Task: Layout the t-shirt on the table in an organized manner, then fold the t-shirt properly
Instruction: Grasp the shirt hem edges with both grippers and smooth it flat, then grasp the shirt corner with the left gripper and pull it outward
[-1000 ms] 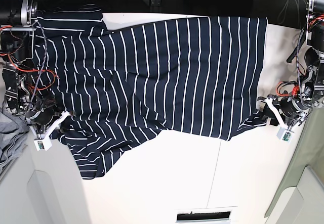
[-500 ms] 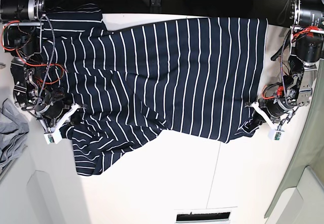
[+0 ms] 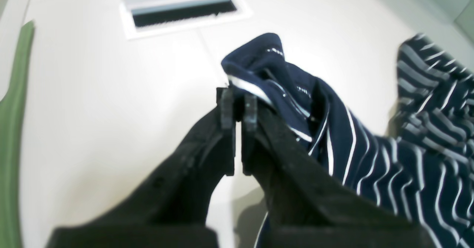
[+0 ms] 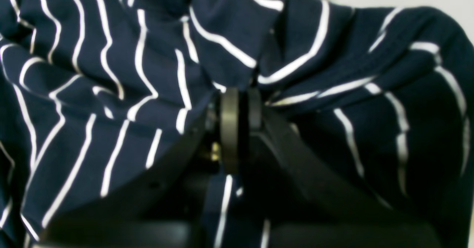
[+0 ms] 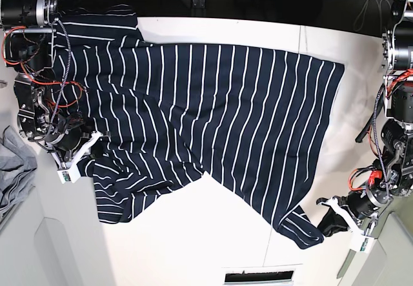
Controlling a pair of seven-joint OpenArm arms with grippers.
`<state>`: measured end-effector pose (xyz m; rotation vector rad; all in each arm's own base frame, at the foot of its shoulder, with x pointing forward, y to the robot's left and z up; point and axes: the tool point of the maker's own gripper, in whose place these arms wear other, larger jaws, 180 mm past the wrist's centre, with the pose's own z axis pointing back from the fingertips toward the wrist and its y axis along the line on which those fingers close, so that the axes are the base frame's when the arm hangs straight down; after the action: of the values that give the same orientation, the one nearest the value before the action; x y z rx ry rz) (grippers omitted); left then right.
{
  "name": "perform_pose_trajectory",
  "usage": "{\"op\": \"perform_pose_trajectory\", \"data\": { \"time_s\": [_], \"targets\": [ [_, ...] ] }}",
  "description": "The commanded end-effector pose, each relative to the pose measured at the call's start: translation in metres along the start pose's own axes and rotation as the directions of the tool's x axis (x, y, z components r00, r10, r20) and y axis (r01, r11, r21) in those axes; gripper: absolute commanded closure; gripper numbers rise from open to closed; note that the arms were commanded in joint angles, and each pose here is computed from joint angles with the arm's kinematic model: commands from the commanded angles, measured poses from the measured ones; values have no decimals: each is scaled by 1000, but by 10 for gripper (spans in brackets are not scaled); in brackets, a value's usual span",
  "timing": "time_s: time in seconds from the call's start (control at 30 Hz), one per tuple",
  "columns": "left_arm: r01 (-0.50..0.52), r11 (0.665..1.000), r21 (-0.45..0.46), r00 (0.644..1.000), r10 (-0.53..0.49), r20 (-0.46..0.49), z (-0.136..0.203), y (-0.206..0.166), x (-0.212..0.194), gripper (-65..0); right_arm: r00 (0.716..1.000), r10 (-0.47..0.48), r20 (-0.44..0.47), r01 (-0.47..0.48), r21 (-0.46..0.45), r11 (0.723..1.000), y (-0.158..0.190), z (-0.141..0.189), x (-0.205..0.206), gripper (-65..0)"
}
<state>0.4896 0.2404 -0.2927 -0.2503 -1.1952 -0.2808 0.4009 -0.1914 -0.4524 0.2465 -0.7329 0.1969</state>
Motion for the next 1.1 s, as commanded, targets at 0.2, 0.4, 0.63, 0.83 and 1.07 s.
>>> {"op": "perform_pose_trajectory", "data": {
  "time_s": [0.2, 0.4, 0.63, 0.83, 1.07],
  "targets": [
    [23, 999, 33, 1000, -22, -20, 17, 20, -5, -365, 999, 20, 49, -19, -10, 1000, -7, 5, 23, 0],
    [-91, 994, 54, 991, 96, -92, 19, 21, -23, -387, 999, 19, 47, -19, -10, 1000, -7, 5, 21, 0],
    [-141, 985, 102, 973, 157, -170, 3, 0, -62, -387, 999, 3, 39, -3, -2, 1000, -5, 5, 13, 0],
    [-124, 967, 223, 959, 175, -225, -4, 2, -115, -386, 999, -5, 34, 5, 2, 1000, -4, 5, 9, 0],
    [-91, 970, 226, 926, 166, -338, -6, -16, -164, -103, 999, -11, 39, 11, 5, 1000, -3, 5, 10, 0]
  ]
}}
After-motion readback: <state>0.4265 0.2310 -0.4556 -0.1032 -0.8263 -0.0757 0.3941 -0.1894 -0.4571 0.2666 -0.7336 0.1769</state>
